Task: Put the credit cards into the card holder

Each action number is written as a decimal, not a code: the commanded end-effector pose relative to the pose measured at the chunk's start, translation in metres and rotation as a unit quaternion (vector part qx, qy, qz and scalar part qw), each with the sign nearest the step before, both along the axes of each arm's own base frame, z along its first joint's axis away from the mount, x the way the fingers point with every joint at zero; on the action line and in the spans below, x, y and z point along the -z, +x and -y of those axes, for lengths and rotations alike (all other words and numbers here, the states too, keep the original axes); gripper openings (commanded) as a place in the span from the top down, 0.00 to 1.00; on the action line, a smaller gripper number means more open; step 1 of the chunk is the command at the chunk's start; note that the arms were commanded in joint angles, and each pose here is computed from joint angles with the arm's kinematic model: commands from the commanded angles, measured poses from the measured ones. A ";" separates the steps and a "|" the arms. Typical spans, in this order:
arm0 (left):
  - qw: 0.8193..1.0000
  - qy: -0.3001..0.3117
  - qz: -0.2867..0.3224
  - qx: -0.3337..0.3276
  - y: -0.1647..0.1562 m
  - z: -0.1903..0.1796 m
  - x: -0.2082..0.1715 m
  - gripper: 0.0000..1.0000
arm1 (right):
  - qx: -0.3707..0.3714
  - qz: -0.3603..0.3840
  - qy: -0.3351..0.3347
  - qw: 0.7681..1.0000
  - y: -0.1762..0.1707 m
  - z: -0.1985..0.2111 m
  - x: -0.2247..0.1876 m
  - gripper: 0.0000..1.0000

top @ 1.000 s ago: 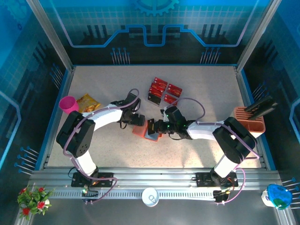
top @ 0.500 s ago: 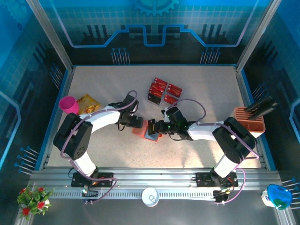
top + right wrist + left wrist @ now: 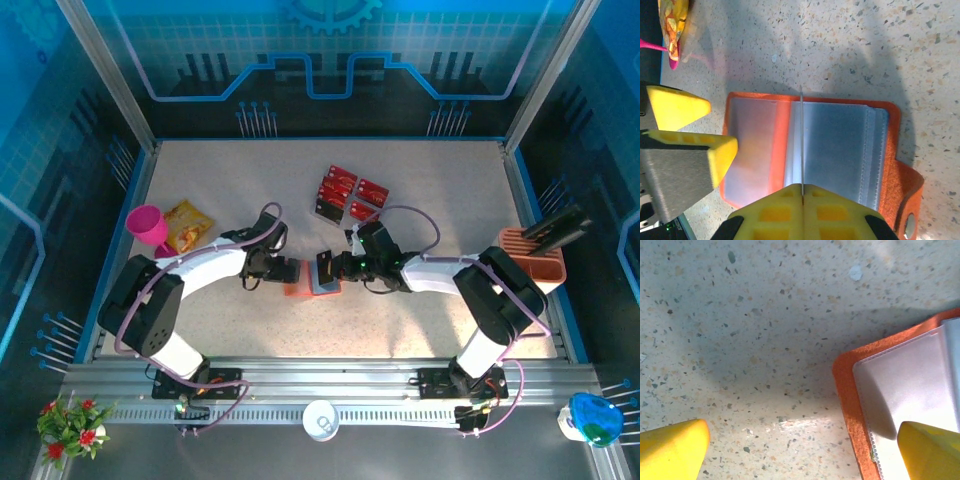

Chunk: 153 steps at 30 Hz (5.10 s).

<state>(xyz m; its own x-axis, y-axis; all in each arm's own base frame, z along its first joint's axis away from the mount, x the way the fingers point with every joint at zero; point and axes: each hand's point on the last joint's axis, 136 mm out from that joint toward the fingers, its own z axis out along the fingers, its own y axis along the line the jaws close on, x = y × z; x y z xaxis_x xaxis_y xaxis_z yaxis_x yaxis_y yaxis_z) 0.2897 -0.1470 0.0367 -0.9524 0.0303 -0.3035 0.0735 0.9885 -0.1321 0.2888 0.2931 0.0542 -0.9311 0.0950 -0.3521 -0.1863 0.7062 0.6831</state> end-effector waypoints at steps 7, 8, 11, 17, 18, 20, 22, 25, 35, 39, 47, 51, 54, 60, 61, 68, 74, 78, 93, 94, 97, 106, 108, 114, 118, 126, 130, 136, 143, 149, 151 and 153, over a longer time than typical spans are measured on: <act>0.996 -0.084 0.040 -0.017 0.016 0.027 -0.049 0.02 | 0.000 -0.006 -0.001 1.000 0.001 0.002 0.002 1.00; 0.995 -0.085 0.038 -0.016 0.015 0.028 -0.048 0.02 | 0.001 -0.006 -0.001 1.000 0.001 0.002 0.002 1.00; 0.996 -0.080 0.027 -0.010 0.008 0.028 -0.039 0.02 | 0.003 -0.008 0.005 1.000 0.001 0.001 0.001 1.00; 0.999 -0.051 -0.004 -0.009 -0.009 0.016 -0.011 0.02 | 0.013 0.005 0.029 0.999 0.006 -0.003 -0.012 1.00; 0.999 -0.046 -0.006 -0.010 -0.010 0.015 -0.008 0.02 | 0.014 0.007 0.033 0.999 0.007 -0.004 -0.013 1.00; 0.999 -0.035 -0.010 -0.011 -0.012 0.010 -0.003 0.02 | 0.018 0.011 0.040 0.999 0.010 -0.006 -0.018 1.00; 0.999 -0.027 -0.014 -0.012 -0.013 0.008 0.000 0.02 | 0.021 0.015 0.047 0.999 0.012 -0.008 -0.021 1.00; 1.000 -0.012 -0.022 -0.013 -0.014 0.004 0.006 0.02 | 0.027 0.016 0.054 0.998 0.015 -0.010 -0.022 1.00; 0.998 0.032 -0.042 -0.018 -0.014 -0.008 0.020 0.03 | 0.037 0.017 0.063 0.997 0.020 -0.018 -0.015 1.00; 0.998 0.036 -0.045 -0.018 -0.013 -0.008 0.022 0.03 | 0.034 0.015 0.066 0.997 0.020 -0.023 -0.011 1.00; 0.998 0.033 -0.044 -0.015 -0.013 -0.007 0.023 0.03 | 0.027 0.010 0.072 0.997 0.019 -0.032 -0.005 1.00; 0.998 0.031 -0.047 -0.013 -0.013 -0.006 0.024 0.03 | 0.025 0.005 0.073 0.997 0.018 -0.034 0.000 1.00; 0.998 0.031 -0.046 -0.011 -0.012 -0.005 0.025 0.03 | 0.024 0.002 0.074 0.997 0.017 -0.035 0.002 1.00; 0.998 0.029 -0.047 -0.008 -0.011 -0.003 0.026 0.03 | 0.020 -0.004 0.077 0.997 0.014 -0.038 0.005 1.00; 0.998 0.029 -0.047 -0.008 -0.011 -0.004 0.026 0.03 | 0.020 -0.005 0.078 0.997 0.014 -0.038 0.005 1.00; 0.998 0.027 -0.047 -0.006 -0.010 -0.002 0.027 0.03 | 0.020 -0.008 0.087 0.996 0.011 -0.039 0.006 1.00; 0.999 0.027 -0.047 -0.006 -0.010 -0.002 0.027 0.03 | 0.017 -0.016 0.086 0.996 0.007 -0.039 0.009 1.00; 0.999 0.026 -0.047 -0.005 -0.011 -0.001 0.027 0.03 | 0.017 -0.022 0.080 0.996 0.004 -0.037 0.015 1.00; 0.999 0.027 -0.046 -0.004 -0.010 -0.001 0.027 0.03 | 0.016 -0.033 0.073 0.997 -0.005 -0.031 0.027 1.00; 0.999 0.026 -0.046 -0.004 -0.009 -0.001 0.027 0.03 | 0.014 -0.034 0.075 0.997 -0.006 -0.032 0.027 1.00; 0.999 0.027 -0.046 -0.004 -0.009 -0.001 0.027 0.03 | 0.007 -0.037 0.078 0.996 -0.008 -0.033 0.027 1.00; 0.999 0.025 -0.045 -0.005 -0.009 0.000 0.026 0.03 | -0.005 -0.046 0.083 0.995 -0.013 -0.037 0.029 1.00; 0.999 0.025 -0.045 -0.006 -0.009 -0.001 0.026 0.03 | -0.008 -0.049 0.084 0.995 -0.015 -0.038 0.029 1.00; 0.999 0.025 -0.045 -0.006 -0.009 -0.001 0.027 0.03 | -0.016 -0.058 0.081 0.995 -0.021 -0.037 0.033 1.00; 0.999 0.025 -0.045 -0.006 -0.008 -0.001 0.026 0.03 | -0.016 -0.062 0.077 0.995 -0.025 -0.034 0.034 1.00; 0.999 0.025 -0.044 -0.006 -0.008 0.000 0.026 0.03 | -0.021 -0.070 0.069 0.995 -0.031 -0.031 0.037 1.00; 0.999 0.025 -0.045 -0.007 -0.008 0.000 0.027 0.03 | -0.024 -0.075 0.066 0.995 -0.032 -0.031 0.039 1.00; 0.999 0.024 -0.043 -0.006 -0.007 0.001 0.026 0.03 | -0.032 -0.085 0.062 0.994 -0.035 -0.033 0.042 1.00; 0.999 0.023 -0.043 -0.006 -0.006 0.001 0.026 0.03 | -0.046 -0.098 0.055 0.993 -0.037 -0.040 0.049 1.00; 0.999 0.019 -0.041 -0.008 -0.005 0.002 0.025 0.03 | -0.061 -0.108 0.042 0.991 -0.040 -0.046 0.054 1.00; 0.999 0.018 -0.040 -0.010 -0.004 0.003 0.025 0.03 | -0.064 -0.113 0.037 0.991 -0.041 -0.047 0.055 1.00; 0.999 0.017 -0.038 -0.011 -0.004 0.003 0.024 0.03 | -0.068 -0.114 0.033 0.991 -0.041 -0.048 0.054 0.94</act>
